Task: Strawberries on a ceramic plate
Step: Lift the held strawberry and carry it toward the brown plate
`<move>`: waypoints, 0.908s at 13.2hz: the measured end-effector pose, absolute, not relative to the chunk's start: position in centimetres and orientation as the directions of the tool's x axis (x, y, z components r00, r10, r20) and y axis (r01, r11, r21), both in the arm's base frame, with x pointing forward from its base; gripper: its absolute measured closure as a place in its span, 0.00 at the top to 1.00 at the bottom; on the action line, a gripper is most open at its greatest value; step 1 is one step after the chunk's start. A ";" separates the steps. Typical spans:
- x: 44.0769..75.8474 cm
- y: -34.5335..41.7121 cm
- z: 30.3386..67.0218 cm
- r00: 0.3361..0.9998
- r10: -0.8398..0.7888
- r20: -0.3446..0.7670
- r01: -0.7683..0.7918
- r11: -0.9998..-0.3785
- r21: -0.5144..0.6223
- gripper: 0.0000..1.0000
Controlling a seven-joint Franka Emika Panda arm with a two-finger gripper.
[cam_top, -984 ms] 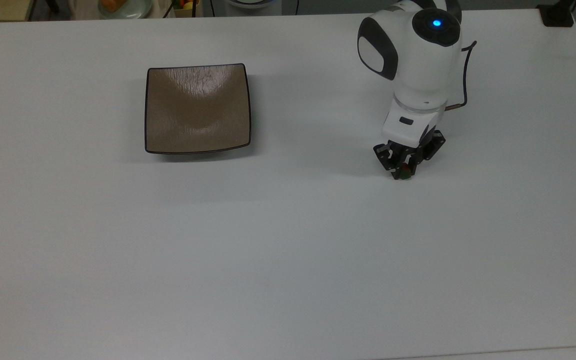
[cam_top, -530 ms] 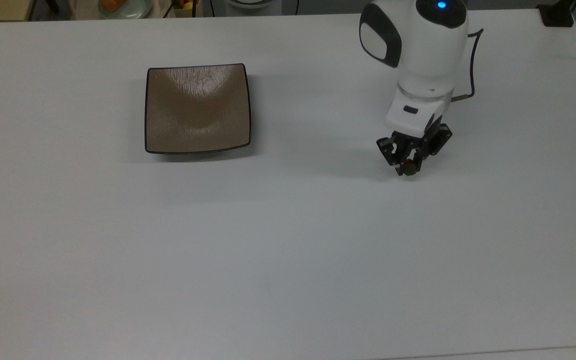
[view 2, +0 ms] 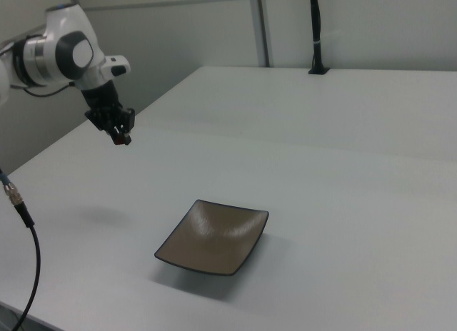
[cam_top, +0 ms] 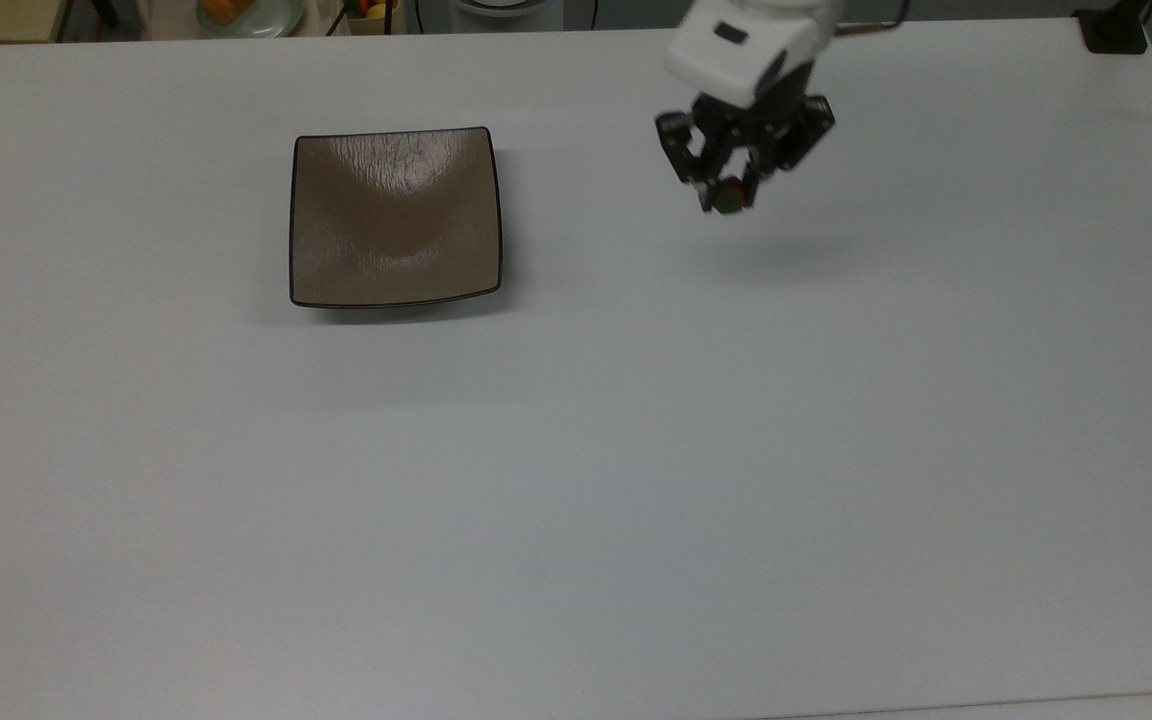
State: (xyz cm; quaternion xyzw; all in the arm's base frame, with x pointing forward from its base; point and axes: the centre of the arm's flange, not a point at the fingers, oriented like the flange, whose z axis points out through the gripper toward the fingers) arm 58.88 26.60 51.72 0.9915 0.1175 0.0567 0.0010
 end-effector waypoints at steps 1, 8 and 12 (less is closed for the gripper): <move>58.4 25.3 53.0 0.966 0.241 0.094 0.241 -0.970 0.014 0.32; 53.9 12.3 59.3 0.929 0.365 -0.054 0.364 -0.931 -0.025 0.32; 53.9 4.7 57.7 0.896 0.430 -0.114 0.425 -0.903 -0.061 0.32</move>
